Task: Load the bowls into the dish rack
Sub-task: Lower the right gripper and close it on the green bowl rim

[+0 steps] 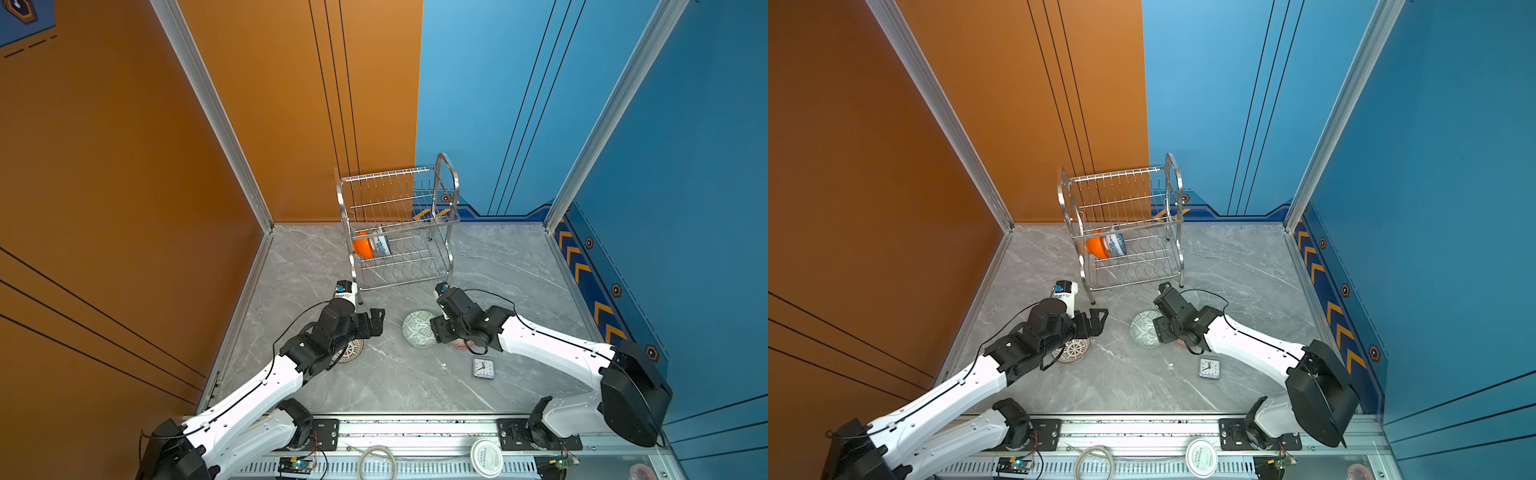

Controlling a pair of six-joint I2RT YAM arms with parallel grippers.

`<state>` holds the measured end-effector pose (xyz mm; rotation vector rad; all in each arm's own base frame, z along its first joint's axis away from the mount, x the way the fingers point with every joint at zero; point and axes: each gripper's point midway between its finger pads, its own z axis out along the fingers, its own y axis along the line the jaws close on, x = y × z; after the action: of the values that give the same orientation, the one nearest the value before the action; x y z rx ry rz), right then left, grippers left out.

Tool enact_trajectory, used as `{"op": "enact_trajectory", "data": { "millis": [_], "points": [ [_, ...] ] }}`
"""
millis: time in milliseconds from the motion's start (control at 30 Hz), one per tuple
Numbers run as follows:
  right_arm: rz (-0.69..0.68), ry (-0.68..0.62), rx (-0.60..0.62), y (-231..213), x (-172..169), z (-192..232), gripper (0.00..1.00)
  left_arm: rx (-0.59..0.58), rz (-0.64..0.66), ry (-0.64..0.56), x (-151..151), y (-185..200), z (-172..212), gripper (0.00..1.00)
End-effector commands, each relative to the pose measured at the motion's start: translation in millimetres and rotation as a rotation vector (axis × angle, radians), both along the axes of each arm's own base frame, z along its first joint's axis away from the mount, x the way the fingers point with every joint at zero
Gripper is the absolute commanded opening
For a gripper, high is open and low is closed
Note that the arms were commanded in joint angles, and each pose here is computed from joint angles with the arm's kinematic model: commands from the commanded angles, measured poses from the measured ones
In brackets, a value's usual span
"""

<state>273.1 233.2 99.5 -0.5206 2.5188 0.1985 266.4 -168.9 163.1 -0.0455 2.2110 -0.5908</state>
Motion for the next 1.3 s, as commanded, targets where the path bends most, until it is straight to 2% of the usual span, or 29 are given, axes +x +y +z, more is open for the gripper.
{"op": "enact_trajectory", "data": {
  "millis": [0,433,633,867,1167,1267],
  "points": [
    [0.042,-0.038,-0.045,8,14,4,0.68,0.028,0.003,-0.005,-3,5,-3,0.98],
    [0.067,0.019,-0.084,19,37,-21,0.5,-0.005,-0.012,0.002,-9,6,-4,0.98],
    [0.079,0.048,-0.086,22,37,-32,0.38,-0.025,-0.034,0.013,-13,2,-7,0.98],
    [0.086,0.065,-0.041,32,36,-35,0.27,-0.035,-0.064,0.033,-17,-2,-12,0.98],
    [0.113,0.064,0.027,59,36,-23,0.03,-0.025,-0.052,0.055,-23,4,-17,0.98],
    [0.119,0.058,0.057,73,38,-17,0.02,-0.02,-0.041,0.061,-24,10,-16,0.98]
  ]
}}
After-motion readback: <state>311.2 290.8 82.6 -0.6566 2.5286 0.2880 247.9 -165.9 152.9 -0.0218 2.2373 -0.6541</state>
